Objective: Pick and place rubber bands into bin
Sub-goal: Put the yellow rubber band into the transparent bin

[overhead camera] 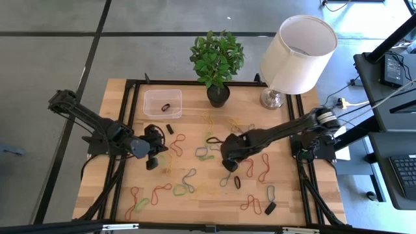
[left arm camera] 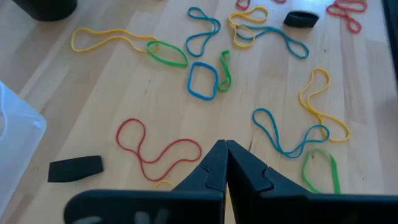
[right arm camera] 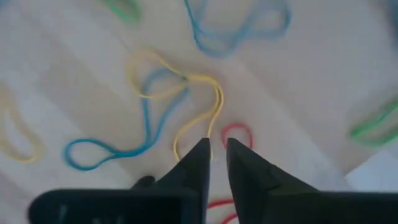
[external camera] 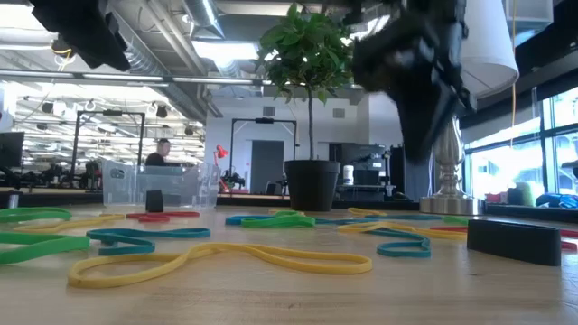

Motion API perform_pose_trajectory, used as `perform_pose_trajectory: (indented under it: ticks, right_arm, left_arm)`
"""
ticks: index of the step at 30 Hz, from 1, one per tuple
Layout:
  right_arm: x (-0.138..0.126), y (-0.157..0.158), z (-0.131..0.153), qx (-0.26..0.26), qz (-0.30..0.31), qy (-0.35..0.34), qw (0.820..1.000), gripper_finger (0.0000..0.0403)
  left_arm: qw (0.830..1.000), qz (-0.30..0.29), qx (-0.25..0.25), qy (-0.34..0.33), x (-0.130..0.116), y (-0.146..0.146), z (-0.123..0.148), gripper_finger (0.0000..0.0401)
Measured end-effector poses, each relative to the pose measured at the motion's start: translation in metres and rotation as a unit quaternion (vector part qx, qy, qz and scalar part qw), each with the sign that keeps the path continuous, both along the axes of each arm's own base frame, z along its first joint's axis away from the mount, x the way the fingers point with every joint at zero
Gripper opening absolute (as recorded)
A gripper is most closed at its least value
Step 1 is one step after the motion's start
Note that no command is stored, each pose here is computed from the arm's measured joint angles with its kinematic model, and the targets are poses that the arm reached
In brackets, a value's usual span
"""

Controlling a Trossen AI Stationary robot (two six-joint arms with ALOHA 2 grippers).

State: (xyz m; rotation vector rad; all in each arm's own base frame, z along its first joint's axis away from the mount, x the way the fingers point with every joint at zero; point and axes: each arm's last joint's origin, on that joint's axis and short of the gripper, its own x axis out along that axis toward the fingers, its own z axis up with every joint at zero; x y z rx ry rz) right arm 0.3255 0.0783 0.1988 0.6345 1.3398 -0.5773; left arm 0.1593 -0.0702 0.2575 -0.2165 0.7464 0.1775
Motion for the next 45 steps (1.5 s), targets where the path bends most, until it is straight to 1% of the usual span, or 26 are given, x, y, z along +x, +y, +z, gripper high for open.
perform_pose_trajectory:
  ticks: [3,8,12,16,23,32,34,36,40,41,45]
  right_arm:
    - [0.001,0.003,-0.016,0.008,-0.043,0.038,0.998,0.0083]
    - [0.004,0.005,-0.028,0.017,-0.094,0.055,0.994,0.0110]
    - [0.003,0.009,-0.031,0.027,-0.116,0.063,0.991,0.0118]
    - [-0.001,0.017,-0.031,0.026,-0.138,0.073,0.987,0.0119]
    - [-0.003,0.026,-0.035,0.024,-0.152,0.079,0.985,0.0119]
    - [0.005,0.029,-0.060,0.020,-0.152,0.094,0.984,0.0119]
    - [0.006,0.031,-0.062,0.021,-0.149,0.092,0.984,0.0112]
    - [0.007,0.033,-0.064,0.018,-0.147,0.091,0.985,0.0092]
    - [0.005,0.036,-0.064,0.016,-0.129,0.089,0.988,0.0020]
    - [0.005,0.037,-0.064,0.015,-0.123,0.088,0.988,0.0011]
    - [0.001,0.041,-0.053,0.017,-0.107,0.079,0.991,0.0010]
  left_arm:
    - [1.000,-0.008,0.001,-0.011,-0.005,0.002,0.004,0.0001]
    - [0.999,-0.022,-0.007,-0.021,-0.010,0.005,0.009,0.0002]
    - [0.999,-0.026,-0.008,-0.024,-0.012,0.006,0.011,0.0001]
    - [0.999,-0.027,-0.008,-0.024,-0.013,0.006,0.011,0.0002]
    - [0.999,-0.036,-0.010,-0.022,-0.013,0.005,0.011,0.0002]
    - [0.999,-0.036,-0.011,-0.022,-0.013,0.005,0.011,0.0002]
    - [0.999,-0.035,-0.011,-0.022,-0.013,0.005,0.011,0.0002]
    - [0.999,-0.035,-0.011,-0.023,-0.013,0.005,0.011,0.0002]
    - [0.999,-0.035,-0.011,-0.024,-0.012,0.005,0.011,0.0002]
    - [0.999,-0.034,-0.010,-0.024,-0.012,0.005,0.011,0.0003]
    - [0.999,-0.020,0.003,-0.031,-0.012,0.006,0.012,0.0003]
